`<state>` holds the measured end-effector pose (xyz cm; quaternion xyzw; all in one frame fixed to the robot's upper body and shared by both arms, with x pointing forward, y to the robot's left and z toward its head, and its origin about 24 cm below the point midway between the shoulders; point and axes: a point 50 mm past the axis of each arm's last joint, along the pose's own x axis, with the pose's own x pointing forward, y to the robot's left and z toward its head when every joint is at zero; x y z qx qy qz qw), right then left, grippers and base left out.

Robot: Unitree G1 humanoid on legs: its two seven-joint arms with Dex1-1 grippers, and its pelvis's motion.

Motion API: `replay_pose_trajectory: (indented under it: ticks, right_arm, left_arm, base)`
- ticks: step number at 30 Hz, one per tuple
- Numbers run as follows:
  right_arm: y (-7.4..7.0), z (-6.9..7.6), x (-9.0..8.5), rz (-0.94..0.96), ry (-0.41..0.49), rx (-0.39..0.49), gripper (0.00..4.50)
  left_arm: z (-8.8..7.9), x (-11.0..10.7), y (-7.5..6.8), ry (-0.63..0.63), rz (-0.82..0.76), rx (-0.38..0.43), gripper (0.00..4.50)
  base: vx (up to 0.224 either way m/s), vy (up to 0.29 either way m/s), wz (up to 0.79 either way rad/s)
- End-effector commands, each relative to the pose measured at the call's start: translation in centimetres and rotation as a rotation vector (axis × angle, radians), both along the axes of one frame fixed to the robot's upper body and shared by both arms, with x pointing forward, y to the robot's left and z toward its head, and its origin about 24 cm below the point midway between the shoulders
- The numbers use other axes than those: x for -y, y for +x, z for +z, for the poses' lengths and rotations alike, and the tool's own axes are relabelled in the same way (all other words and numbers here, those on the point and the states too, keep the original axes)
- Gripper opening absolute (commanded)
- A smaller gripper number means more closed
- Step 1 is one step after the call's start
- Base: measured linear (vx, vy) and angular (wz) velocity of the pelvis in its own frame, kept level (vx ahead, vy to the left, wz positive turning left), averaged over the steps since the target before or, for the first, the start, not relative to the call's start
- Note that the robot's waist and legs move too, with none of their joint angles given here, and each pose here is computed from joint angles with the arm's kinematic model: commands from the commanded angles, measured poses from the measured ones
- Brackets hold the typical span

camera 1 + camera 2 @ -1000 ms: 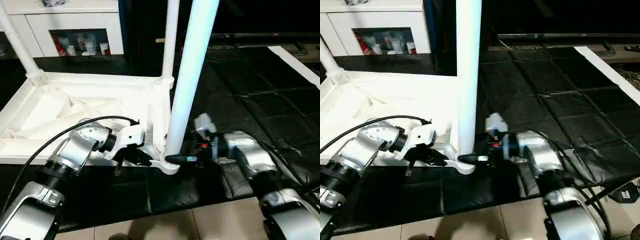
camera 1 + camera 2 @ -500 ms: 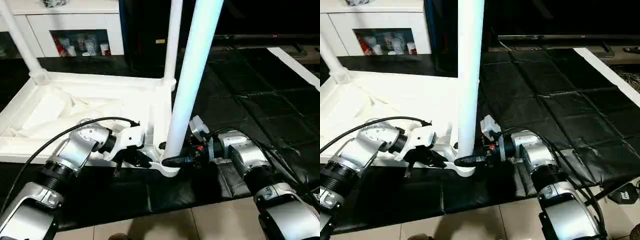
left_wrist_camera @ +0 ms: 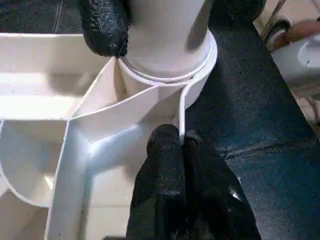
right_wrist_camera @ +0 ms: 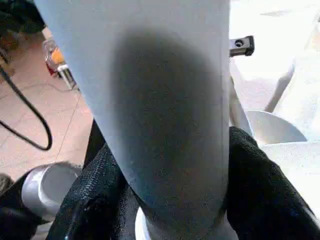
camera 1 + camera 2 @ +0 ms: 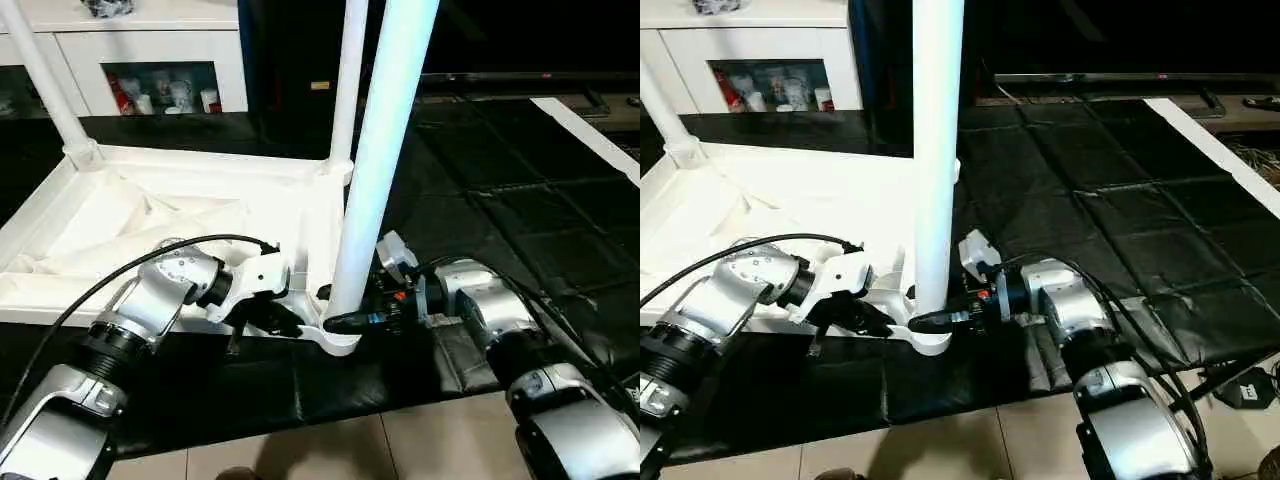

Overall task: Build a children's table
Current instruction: Rotate leg to tighten

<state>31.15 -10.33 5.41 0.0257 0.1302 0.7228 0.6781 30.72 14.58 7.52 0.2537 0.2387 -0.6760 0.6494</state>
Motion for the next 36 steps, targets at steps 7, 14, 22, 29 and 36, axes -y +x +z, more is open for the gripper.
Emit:
replay_pose_trajectory:
  ticks: [7,14,22,29,36]
  right_arm:
    - [-0.7,-2.8,-1.4,-0.238,0.015,-0.104,2.21]
    - [-0.5,-3.4,-3.9,-0.428,0.005,-0.141,2.17]
    - [0.2,-3.8,-6.3,-0.611,-0.024,-0.182,2.16]
    - [1.0,-3.8,-9.0,-0.804,-0.084,-0.207,2.15]
    - [1.5,-3.3,-10.1,-0.916,-0.105,-0.188,2.13]
  left_arm:
    - [-0.8,1.6,0.9,-0.019,0.118,0.007,0.0]
    - [-0.2,3.4,2.3,-0.067,0.256,0.038,0.0]
    - [0.6,4.3,3.6,-0.103,0.395,0.058,0.0]
    - [1.2,5.1,4.7,-0.087,0.563,0.137,0.0]
    - [1.5,6.5,4.4,-0.133,0.545,0.127,0.0]
  base:
    - [0.0,0.0,0.0]
    - [0.0,0.0,0.0]
    - [0.0,0.0,0.0]
    - [0.0,0.0,0.0]
    - [0.0,0.0,0.0]
